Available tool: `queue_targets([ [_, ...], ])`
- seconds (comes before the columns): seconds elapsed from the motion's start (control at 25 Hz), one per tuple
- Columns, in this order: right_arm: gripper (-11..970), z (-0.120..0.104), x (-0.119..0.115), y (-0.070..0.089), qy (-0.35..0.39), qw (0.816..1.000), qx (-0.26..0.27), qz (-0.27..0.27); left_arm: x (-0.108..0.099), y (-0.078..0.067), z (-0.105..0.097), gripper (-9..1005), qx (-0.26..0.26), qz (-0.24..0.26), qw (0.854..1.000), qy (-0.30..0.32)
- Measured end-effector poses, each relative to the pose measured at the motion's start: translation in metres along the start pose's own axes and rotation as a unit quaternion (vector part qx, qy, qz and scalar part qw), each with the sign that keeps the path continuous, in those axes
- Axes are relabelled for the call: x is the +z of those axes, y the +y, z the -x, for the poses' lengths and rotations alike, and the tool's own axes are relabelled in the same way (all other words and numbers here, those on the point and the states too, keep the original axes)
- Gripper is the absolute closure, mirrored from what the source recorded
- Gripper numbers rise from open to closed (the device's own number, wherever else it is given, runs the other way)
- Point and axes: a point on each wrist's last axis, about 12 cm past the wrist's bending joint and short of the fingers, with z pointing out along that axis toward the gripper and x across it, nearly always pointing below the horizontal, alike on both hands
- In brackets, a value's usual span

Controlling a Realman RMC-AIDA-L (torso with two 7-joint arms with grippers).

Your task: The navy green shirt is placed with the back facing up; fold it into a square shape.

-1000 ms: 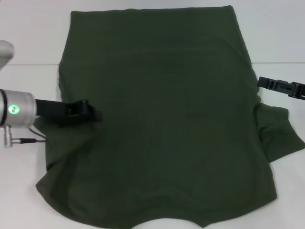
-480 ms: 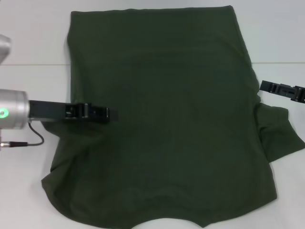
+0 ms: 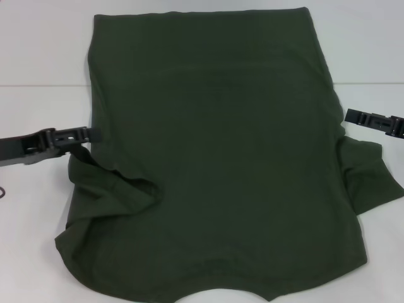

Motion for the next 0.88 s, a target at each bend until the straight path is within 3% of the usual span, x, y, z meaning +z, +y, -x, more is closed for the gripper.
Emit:
queue_targets([
  [0.24,20,0.001,0.000,0.000,0.000,1.000,-0.001,0.001,0.005,0.019,0.000,227,-0.070,0.083,0.994,-0.020],
  [0.6,20,0.001,0.000,0.000,0.000,1.000,-0.001,0.001,0.032,0.036,-0.004,230,-0.115,0.128,0.985,-0.026],
  [0.72,20,0.001,0.000,0.000,0.000,1.000,0.000,0.002,0.038,0.033,-0.006,230,-0.102,0.121,0.987,-0.005],
  [0.88,20,0.001,0.000,0.001,0.000,1.000,0.000,0.003,0.042,0.006,-0.008,230,-0.046,0.029,0.997,0.054],
])
